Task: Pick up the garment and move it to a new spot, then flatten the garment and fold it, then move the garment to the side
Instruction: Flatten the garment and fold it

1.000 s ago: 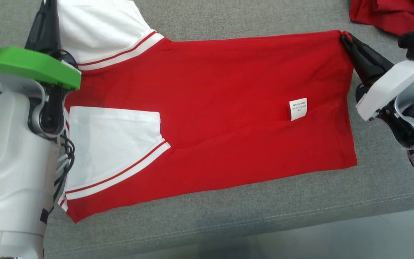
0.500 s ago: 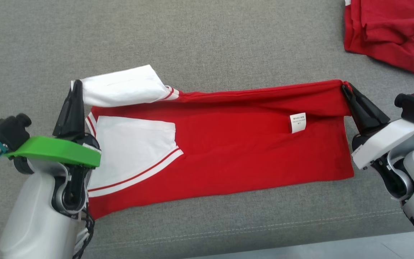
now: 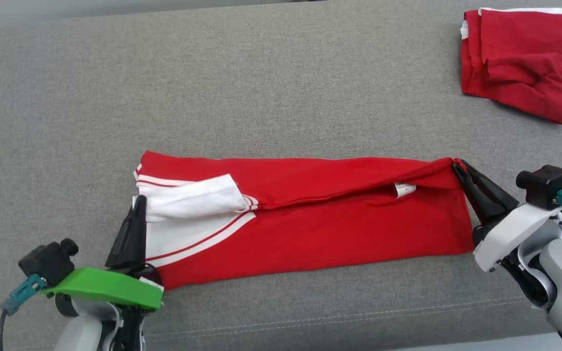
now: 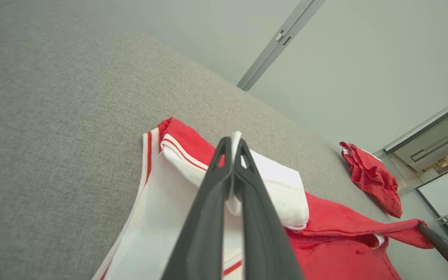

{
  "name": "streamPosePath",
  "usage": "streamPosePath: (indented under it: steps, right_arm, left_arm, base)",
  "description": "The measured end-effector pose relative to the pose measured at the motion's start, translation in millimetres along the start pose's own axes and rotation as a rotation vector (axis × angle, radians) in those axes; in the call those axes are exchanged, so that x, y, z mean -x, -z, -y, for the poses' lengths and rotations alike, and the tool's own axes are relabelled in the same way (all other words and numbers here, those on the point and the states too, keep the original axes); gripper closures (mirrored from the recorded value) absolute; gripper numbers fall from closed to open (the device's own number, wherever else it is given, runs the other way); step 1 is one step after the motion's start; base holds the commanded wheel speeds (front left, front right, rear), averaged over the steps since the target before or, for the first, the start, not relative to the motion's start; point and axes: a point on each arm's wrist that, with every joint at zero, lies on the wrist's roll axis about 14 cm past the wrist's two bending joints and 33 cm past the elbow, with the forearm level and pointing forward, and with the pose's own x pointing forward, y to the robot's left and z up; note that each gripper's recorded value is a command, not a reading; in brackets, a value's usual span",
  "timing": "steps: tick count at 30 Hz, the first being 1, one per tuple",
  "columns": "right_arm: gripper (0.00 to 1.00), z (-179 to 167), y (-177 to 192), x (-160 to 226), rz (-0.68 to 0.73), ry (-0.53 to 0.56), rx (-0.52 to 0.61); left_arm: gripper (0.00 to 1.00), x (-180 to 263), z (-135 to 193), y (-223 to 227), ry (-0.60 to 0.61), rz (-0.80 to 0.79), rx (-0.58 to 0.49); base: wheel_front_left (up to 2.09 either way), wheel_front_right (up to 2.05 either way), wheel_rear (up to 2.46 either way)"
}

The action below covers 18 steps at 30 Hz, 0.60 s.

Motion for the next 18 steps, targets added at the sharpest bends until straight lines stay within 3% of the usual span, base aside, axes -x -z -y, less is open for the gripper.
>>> streamPosePath:
  steps: [6,8,9,10,11,12,14,16,17,18]
  right_arm:
    - [0.74,-3,15,10,-0.053,-0.023,0.099]
    - [0.52,-4,24,16,-0.083,-0.033,0.131]
    - [0.28,-5,29,19,-0.096,-0.035,0.134]
    - [0.16,-7,32,22,-0.102,-0.037,0.133]
    - [0.12,-9,34,24,-0.108,-0.042,0.135]
    - [0.01,-10,37,26,-0.115,-0.047,0.141]
    - [0.0,-11,41,29,-0.127,-0.05,0.153]
    - [0.0,-11,46,32,-0.141,-0.054,0.167]
    - [0.0,-12,49,34,-0.151,-0.057,0.174]
    - [0.0,-12,52,36,-0.162,-0.058,0.176]
  left_arm:
    - [1.0,19,-12,19,-0.066,-0.059,0.031]
    - [1.0,25,-18,23,-0.087,-0.083,0.034]
    - [1.0,27,-19,24,-0.092,-0.086,0.034]
    - [1.0,28,-20,24,-0.098,-0.084,0.036]
    - [1.0,28,-21,23,-0.104,-0.082,0.036]
    - [1.0,29,-22,22,-0.105,-0.083,0.034]
    - [0.98,29,-21,23,-0.105,-0.094,0.03]
    - [0.75,28,-18,23,-0.097,-0.097,0.034]
    - [0.56,29,-19,23,-0.101,-0.102,0.032]
    - [0.0,31,-21,25,-0.111,-0.112,0.029]
  base:
    - [0.0,0.0,0.0]
    - [0.0,0.0,0.0]
    - [0.0,0.0,0.0]
    - [0.0,0.0,0.0]
    - [0.0,0.0,0.0]
    - [0.0,0.0,0.0]
    - [0.0,0.0,0.0]
    - [0.0,0.0,0.0]
    - [0.0,0.0,0.0]
    - [0.0,0.0,0.0]
